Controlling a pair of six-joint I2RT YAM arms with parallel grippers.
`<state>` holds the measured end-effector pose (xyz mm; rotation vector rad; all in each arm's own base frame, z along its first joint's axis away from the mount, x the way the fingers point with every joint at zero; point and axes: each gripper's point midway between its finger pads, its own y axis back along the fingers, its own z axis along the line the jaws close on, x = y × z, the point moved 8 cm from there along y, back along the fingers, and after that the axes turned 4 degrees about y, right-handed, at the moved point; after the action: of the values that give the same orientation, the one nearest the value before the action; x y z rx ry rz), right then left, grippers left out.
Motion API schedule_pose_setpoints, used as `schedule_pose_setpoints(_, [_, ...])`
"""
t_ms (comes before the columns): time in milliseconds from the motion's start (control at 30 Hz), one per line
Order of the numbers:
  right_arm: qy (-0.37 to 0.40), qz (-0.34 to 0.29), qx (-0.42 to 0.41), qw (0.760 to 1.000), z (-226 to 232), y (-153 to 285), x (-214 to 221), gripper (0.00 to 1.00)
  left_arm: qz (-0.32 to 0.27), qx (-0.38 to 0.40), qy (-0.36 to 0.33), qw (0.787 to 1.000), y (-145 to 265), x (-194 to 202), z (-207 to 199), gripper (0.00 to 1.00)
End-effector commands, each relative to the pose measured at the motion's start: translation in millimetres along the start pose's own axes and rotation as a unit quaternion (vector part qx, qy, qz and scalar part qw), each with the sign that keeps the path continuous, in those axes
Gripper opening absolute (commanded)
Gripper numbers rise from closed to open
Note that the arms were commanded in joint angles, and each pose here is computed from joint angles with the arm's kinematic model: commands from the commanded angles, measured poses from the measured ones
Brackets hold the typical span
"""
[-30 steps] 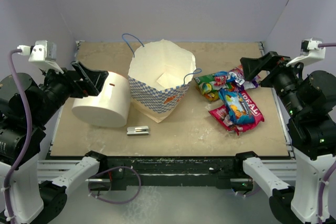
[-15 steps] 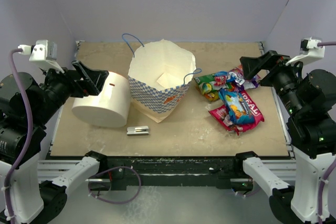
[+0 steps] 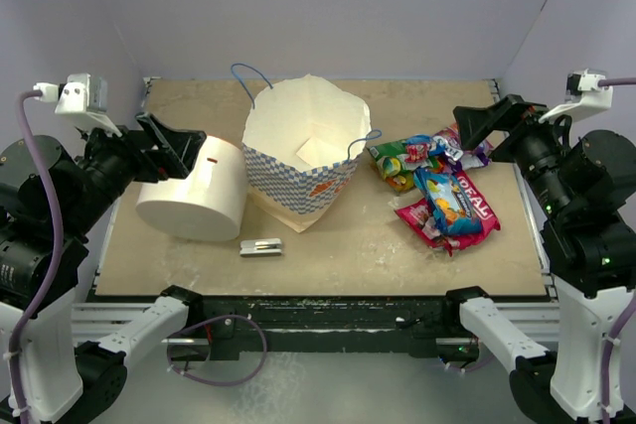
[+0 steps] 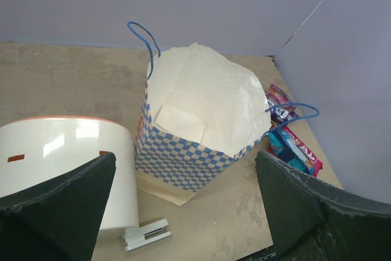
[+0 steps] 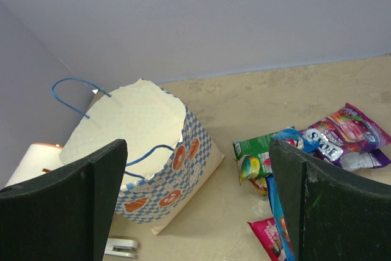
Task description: Take the snacks out of the paper bag
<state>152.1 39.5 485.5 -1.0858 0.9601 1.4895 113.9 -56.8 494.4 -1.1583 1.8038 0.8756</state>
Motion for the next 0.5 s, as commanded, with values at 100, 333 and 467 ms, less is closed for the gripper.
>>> schedule_pose_setpoints(100, [0.009, -0.027, -0.005, 1.0, 1.5, -3.2, -9.2, 0.99, -0.016, 0.009, -0.002, 1.0, -6.0, -5.2, -2.5, 0.99])
schedule_pose_setpoints(333, [0.006, -0.027, 0.005, 1.0, -0.4, -3.1, -8.0, 0.99, -0.014, 0.009, -0.002, 1.0, -6.1, -4.4, -2.3, 0.99])
schedule_pose_setpoints(467, [-0.002, -0.025, 0.048, 0.999, -7.9, -4.3, -8.4, 0.99, -0.011, 0.007, 0.0, 1.0, -7.7, -2.8, -1.7, 0.99])
